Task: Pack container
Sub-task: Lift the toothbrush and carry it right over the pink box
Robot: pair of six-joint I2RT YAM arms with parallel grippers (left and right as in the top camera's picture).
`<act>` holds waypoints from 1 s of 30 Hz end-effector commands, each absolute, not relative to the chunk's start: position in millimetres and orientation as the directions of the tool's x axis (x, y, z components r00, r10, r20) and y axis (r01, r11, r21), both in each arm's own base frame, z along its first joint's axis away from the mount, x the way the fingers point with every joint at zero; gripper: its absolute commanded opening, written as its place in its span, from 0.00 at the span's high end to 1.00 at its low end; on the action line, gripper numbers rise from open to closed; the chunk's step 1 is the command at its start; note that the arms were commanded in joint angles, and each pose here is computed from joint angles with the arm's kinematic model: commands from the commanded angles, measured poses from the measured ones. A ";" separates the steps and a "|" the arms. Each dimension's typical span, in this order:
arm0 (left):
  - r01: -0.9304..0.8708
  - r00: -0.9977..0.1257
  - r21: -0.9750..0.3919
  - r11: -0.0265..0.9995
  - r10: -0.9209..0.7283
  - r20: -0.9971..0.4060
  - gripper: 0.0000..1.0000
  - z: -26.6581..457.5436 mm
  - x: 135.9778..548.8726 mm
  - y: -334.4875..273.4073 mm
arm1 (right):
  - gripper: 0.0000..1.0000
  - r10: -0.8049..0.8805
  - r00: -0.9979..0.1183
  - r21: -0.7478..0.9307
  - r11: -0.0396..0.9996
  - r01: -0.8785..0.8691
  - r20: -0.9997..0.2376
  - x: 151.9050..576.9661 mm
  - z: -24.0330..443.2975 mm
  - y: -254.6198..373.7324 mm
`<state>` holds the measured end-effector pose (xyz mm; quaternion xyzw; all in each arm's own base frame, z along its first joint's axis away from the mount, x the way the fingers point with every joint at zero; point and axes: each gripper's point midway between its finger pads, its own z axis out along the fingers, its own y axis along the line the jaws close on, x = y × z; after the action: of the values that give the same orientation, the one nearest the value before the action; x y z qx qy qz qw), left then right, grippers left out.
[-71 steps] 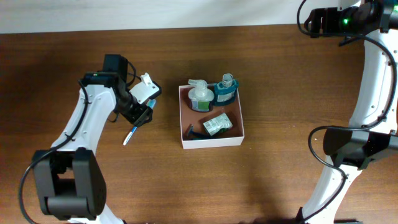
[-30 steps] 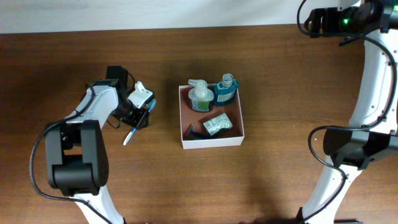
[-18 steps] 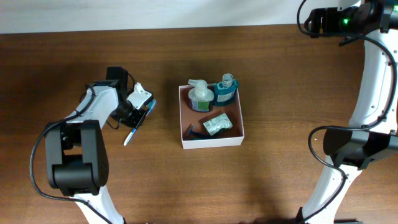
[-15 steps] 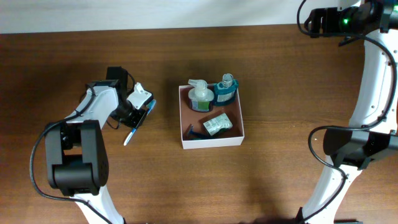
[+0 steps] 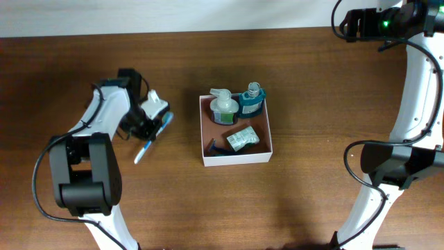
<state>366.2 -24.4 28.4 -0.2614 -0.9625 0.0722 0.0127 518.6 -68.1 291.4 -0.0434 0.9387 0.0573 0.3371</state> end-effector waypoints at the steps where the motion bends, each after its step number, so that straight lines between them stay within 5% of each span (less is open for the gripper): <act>1: 0.513 -0.859 -0.108 0.852 0.506 -0.081 0.99 60.2 393.2 -23.7 | 0.01 -0.042 -0.763 0.074 0.990 -0.117 -0.645 518.6 294.7 -70.1; 15: 0.551 -0.786 0.017 0.835 0.525 -0.327 0.99 206.6 427.9 -29.9 | 0.01 -0.042 -0.763 0.074 0.990 -0.117 -0.645 518.6 294.7 -70.1; 24: 0.724 -0.612 -0.106 0.681 0.564 -0.554 1.00 266.3 401.0 -90.6 | 0.01 -0.042 -0.763 0.074 0.990 -0.117 -0.645 518.6 294.7 -70.1; 30: 0.859 -0.488 -0.186 0.478 0.651 -0.581 1.00 273.1 359.2 -136.0 | 0.01 -0.042 -0.763 0.074 0.990 -0.117 -0.645 518.6 294.7 -70.1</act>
<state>377.6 -106.7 255.7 -0.3924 -0.8772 0.1885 -0.2025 518.6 -68.1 291.4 -0.0438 0.9387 0.0572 0.3371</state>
